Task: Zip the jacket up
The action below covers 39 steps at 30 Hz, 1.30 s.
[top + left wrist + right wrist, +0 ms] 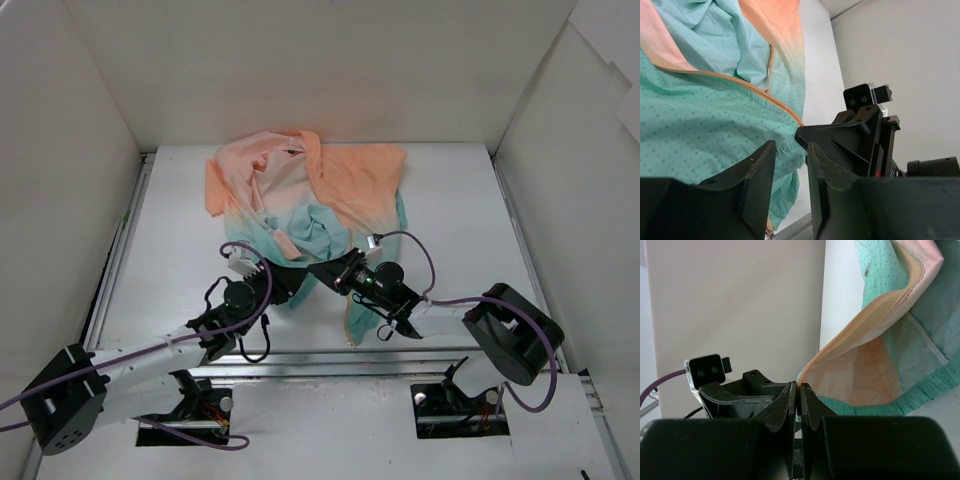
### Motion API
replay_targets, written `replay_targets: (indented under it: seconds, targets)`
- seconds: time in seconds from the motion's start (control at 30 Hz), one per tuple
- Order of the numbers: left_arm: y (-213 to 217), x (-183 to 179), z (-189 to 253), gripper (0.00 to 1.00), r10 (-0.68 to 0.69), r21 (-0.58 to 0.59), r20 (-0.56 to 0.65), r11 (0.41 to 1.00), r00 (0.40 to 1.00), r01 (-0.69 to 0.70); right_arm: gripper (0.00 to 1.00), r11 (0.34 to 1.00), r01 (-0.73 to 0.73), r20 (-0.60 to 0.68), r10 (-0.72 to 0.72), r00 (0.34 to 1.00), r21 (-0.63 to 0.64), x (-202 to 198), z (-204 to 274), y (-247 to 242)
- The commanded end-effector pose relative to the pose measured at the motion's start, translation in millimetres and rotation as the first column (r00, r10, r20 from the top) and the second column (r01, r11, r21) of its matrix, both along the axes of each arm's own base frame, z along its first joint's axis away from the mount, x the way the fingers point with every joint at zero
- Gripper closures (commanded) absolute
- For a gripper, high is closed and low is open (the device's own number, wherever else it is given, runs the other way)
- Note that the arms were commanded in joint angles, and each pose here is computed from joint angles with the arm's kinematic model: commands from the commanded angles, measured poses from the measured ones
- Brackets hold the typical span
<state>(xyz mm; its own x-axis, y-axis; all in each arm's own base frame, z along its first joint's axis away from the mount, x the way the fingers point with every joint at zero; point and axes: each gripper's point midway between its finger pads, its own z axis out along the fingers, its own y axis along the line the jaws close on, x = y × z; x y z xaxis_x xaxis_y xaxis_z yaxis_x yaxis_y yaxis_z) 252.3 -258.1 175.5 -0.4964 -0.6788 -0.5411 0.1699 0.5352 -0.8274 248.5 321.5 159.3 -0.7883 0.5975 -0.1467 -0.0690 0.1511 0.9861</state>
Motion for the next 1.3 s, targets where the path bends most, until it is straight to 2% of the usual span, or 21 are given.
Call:
replay_targets:
  seconds: [0.0,0.17,0.37,0.63,0.83,1.0,1.17,1.2,1.27]
  targets:
    - [-14.5,5.8,49.4,0.71,-0.029,-0.119,0.101,0.992,0.994,0.041,1.0,0.947,-0.06,0.335,-0.053,0.941,0.316,-9.8,116.4,-10.4]
    - [-15.5,-1.3,37.8,0.65,-0.059,-0.125,0.075,0.99,0.995,0.068,1.0,0.946,-0.056,0.351,-0.064,0.934,0.32,-10.3,121.8,-12.8]
    - [-7.1,-3.0,35.5,0.65,-0.035,-0.121,0.063,0.992,0.997,0.043,1.0,0.946,-0.056,0.358,-0.066,0.931,0.32,-11.1,126.8,-14.0]
    - [-9.6,-4.4,35.5,0.78,-0.048,-0.136,0.063,0.989,0.997,0.056,1.0,0.943,-0.056,0.371,-0.075,0.926,0.329,-11.9,134.7,-16.7]
    - [-12.4,-1.1,38.9,0.77,-0.047,-0.128,0.076,0.99,0.996,0.056,1.0,0.944,-0.06,0.369,-0.068,0.927,0.324,-12.0,134.5,-15.4]
    - [-13.0,2.2,47.8,0.8,-0.046,-0.135,0.106,0.989,0.993,0.06,1.0,0.943,-0.065,0.364,-0.061,0.93,0.326,-12.4,132.7,-14.7]
    - [-14.6,4.2,57.3,0.93,-0.056,-0.132,0.14,0.988,0.988,0.075,1.0,0.944,-0.07,0.357,-0.053,0.933,0.322,-13.7,128.6,-14.0]
    - [-15.0,3.7,58.4,1.0,-0.061,-0.129,0.146,0.988,0.987,0.08,1.0,0.943,-0.072,0.357,-0.052,0.933,0.324,-14.2,128.5,-14.1]
    - [-13.6,2.9,60.9,1.0,-0.059,-0.129,0.154,0.988,0.986,0.079,1.0,0.943,-0.072,0.351,-0.05,0.935,0.325,-15.2,125.5,-14.5]
